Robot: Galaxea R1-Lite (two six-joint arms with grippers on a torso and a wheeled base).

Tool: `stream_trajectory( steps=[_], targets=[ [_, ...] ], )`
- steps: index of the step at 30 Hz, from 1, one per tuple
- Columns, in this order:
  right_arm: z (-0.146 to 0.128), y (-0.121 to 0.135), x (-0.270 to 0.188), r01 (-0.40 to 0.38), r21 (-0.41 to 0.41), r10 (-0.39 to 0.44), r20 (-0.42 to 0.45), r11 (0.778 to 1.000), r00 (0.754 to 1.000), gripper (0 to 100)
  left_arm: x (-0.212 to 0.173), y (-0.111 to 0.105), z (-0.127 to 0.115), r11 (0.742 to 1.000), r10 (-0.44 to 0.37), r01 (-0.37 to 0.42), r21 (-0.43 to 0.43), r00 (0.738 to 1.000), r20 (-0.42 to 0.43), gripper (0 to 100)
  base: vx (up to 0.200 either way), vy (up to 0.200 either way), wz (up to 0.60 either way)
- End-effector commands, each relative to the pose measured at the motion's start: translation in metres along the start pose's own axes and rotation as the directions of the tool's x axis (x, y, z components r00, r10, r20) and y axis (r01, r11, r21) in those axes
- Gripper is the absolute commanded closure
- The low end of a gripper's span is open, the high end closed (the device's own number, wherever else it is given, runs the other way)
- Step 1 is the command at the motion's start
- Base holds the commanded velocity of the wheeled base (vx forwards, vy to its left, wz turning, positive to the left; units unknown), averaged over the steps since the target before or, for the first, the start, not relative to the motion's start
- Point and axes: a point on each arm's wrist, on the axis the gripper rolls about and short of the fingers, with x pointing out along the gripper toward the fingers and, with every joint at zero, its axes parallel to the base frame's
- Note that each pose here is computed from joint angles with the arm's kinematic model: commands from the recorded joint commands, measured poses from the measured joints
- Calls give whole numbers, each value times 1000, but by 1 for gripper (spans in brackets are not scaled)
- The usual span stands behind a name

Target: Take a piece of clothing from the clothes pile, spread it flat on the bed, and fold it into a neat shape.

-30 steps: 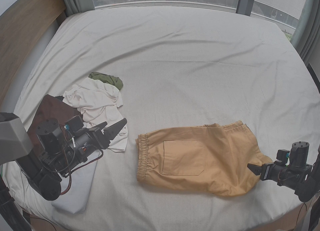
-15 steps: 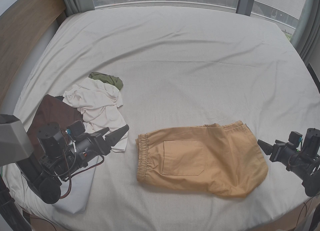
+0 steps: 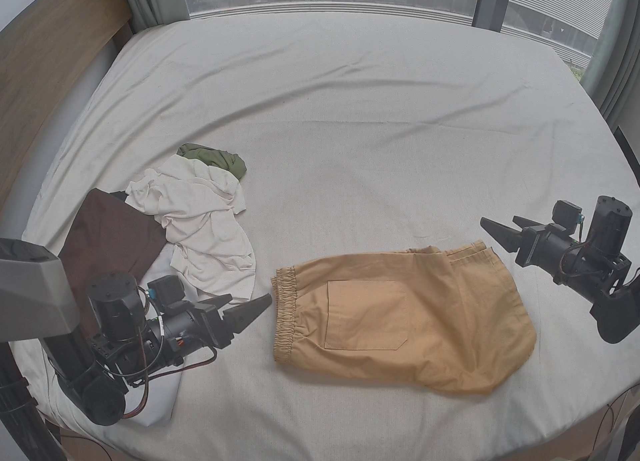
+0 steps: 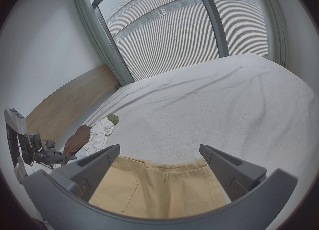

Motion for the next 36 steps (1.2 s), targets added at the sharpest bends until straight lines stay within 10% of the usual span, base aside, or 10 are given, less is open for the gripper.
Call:
stream_trajectory(
  steps=[1, 36],
  targets=[
    [-2, 3, 2, -18, -1, 18, -4, 1000, 1000, 0, 15, 11, -25, 1000, 22, -23, -14, 995, -99, 0, 0, 0, 0],
    [-7, 15, 5, -58, -1, 58, -21, 998, 998, 0, 58, 23, -46, 998, 49, -53, -31, 993, -111, 0, 0, 0, 0]
  ],
)
